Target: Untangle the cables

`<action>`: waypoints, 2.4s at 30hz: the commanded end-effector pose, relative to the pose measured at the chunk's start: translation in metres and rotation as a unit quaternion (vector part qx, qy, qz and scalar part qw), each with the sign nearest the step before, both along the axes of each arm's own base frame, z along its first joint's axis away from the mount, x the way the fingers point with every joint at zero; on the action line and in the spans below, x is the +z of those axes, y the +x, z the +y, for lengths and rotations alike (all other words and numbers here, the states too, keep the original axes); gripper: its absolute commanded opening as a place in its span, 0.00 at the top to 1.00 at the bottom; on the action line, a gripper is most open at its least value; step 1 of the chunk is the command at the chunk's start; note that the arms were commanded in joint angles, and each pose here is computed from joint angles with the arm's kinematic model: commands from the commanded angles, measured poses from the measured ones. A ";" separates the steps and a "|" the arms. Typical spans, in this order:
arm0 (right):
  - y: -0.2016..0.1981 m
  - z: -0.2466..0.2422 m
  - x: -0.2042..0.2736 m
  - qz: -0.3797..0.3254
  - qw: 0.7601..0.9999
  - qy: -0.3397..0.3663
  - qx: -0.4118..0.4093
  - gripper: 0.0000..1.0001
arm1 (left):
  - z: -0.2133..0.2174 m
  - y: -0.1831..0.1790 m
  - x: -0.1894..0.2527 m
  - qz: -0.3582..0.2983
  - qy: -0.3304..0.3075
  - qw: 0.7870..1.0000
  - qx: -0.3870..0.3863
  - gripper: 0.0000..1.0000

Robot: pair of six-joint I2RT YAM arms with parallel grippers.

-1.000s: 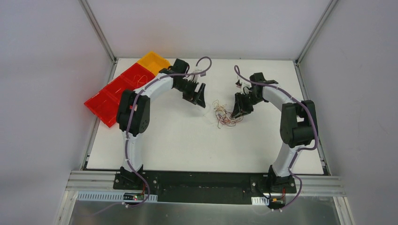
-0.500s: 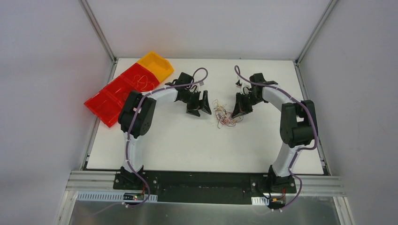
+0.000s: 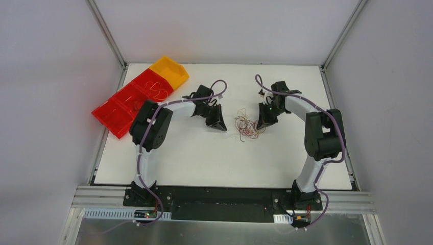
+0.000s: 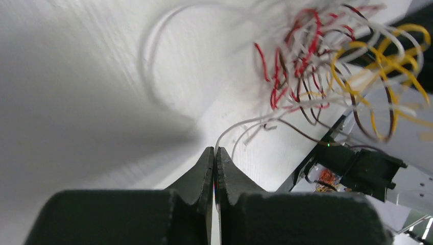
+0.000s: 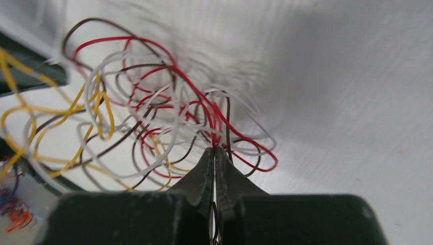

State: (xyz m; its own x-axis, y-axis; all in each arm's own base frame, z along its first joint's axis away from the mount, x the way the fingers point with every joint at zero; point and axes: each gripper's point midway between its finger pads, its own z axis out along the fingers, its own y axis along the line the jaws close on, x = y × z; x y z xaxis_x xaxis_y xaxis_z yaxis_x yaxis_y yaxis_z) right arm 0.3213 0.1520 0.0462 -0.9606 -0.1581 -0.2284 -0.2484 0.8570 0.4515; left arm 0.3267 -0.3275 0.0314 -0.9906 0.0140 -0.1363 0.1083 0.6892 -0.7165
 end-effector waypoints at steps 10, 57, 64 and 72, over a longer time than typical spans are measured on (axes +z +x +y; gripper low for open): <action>0.015 -0.066 -0.018 -0.041 0.982 -0.185 -0.003 1.00 | 0.051 0.025 0.289 -0.301 -0.176 0.936 -0.052 1.00; -0.015 -0.142 -0.006 0.036 0.988 -0.149 0.016 1.00 | 0.348 0.023 0.630 -0.651 -0.149 0.713 0.212 1.00; -0.003 -0.177 -0.003 0.031 0.989 -0.144 -0.023 1.00 | 0.372 0.002 0.652 -0.677 -0.127 0.678 0.257 1.00; -0.003 -0.195 -0.004 0.045 0.988 -0.143 -0.030 1.00 | 0.379 -0.014 0.665 -0.692 -0.119 0.658 0.273 1.00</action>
State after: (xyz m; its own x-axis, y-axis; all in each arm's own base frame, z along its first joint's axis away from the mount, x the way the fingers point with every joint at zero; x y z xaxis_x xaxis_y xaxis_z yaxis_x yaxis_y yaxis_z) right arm 0.3210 -0.0355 0.0378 -0.9853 -0.1201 -0.1212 -0.1437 0.9672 0.2093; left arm 0.3436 0.0712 0.6669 0.1378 -0.5146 -0.8463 0.5299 0.7602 -0.3759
